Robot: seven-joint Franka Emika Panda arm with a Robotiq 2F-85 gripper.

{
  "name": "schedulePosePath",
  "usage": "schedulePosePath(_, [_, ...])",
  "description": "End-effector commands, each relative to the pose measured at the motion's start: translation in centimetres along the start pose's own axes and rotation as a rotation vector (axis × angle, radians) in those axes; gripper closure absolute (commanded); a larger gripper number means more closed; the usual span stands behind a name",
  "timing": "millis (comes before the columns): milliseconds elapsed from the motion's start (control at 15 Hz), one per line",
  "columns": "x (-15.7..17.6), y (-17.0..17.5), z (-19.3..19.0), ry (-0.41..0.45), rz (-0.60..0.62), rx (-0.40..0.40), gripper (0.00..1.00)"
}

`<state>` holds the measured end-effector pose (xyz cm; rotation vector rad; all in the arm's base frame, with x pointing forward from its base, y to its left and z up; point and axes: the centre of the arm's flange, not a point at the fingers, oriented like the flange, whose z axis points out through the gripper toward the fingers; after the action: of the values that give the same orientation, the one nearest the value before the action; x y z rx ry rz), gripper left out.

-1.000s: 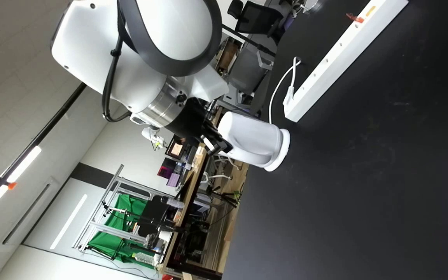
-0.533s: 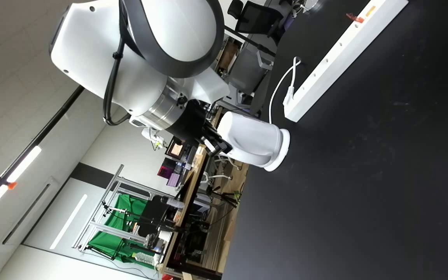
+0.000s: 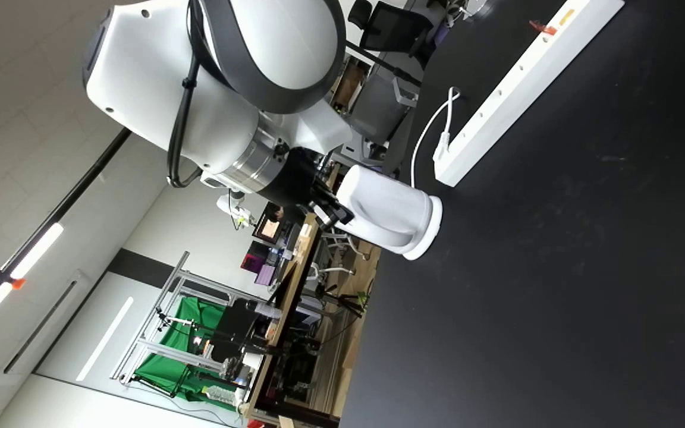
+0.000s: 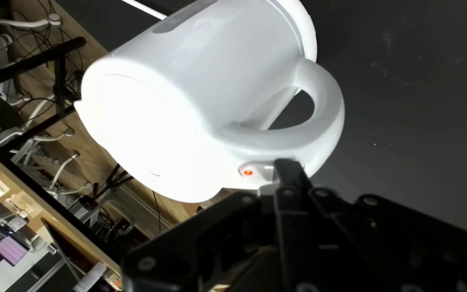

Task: Turn on the extension cable, turn on the electric kettle then turn it off

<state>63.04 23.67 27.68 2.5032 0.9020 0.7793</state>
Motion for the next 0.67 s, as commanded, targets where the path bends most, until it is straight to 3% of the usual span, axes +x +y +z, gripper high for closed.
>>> schedulePosePath(0, [-1.7,-0.4,2.4,-0.070,0.004,-0.076,1.00])
schedulePosePath(600, [-1.7,-1.5,2.6,-0.112,-0.042,-0.145,1.00])
